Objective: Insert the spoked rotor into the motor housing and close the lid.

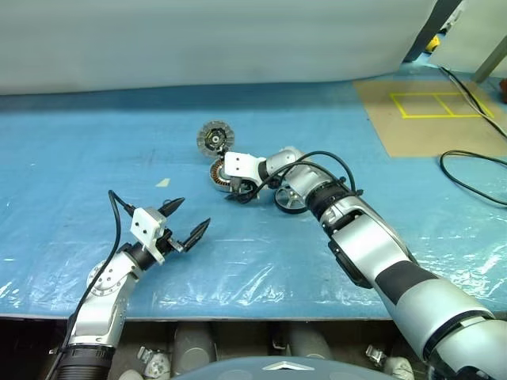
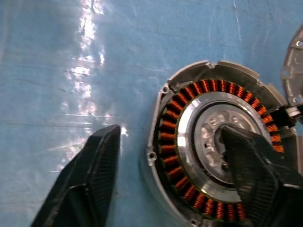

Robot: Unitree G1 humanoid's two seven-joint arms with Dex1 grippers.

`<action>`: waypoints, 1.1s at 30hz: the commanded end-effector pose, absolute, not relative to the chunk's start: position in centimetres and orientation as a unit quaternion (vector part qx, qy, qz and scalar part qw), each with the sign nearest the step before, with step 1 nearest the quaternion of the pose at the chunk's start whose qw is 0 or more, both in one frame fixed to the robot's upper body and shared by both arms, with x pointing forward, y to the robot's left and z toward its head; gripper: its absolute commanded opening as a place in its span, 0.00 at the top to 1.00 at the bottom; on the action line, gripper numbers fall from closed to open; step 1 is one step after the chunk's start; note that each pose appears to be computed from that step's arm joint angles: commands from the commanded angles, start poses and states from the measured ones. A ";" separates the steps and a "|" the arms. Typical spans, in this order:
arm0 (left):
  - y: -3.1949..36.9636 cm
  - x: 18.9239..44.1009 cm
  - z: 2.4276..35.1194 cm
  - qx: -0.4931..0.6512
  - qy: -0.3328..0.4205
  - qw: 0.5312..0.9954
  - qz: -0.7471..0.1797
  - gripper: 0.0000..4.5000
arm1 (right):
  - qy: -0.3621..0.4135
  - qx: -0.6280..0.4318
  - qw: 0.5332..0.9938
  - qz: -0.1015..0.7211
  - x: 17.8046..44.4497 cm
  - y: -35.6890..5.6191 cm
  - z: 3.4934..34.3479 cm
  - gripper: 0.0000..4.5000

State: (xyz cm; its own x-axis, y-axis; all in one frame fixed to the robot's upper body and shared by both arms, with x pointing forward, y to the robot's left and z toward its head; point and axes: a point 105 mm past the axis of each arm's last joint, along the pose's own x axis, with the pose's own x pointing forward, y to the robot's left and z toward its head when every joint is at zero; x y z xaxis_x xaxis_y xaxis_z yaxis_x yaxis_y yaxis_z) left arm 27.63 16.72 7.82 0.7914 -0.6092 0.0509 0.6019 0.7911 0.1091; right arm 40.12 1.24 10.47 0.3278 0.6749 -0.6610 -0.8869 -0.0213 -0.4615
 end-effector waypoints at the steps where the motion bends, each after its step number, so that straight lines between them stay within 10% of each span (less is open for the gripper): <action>1: 16.7 27.6 8.8 0.055 -0.057 0.943 -0.324 0.00 | 0.162 -0.439 0.677 0.568 39.9 0.7 9.4 0.51; 27: 16.9 27.4 8.8 0.057 -0.054 0.945 -0.318 0.00 | 0.254 -0.360 0.601 0.667 28.7 2.7 6.0 0.56; 33: 17.0 27.4 8.7 0.058 -0.053 0.944 -0.319 0.00 | 0.228 -0.360 0.633 0.646 30.9 2.2 7.8 0.14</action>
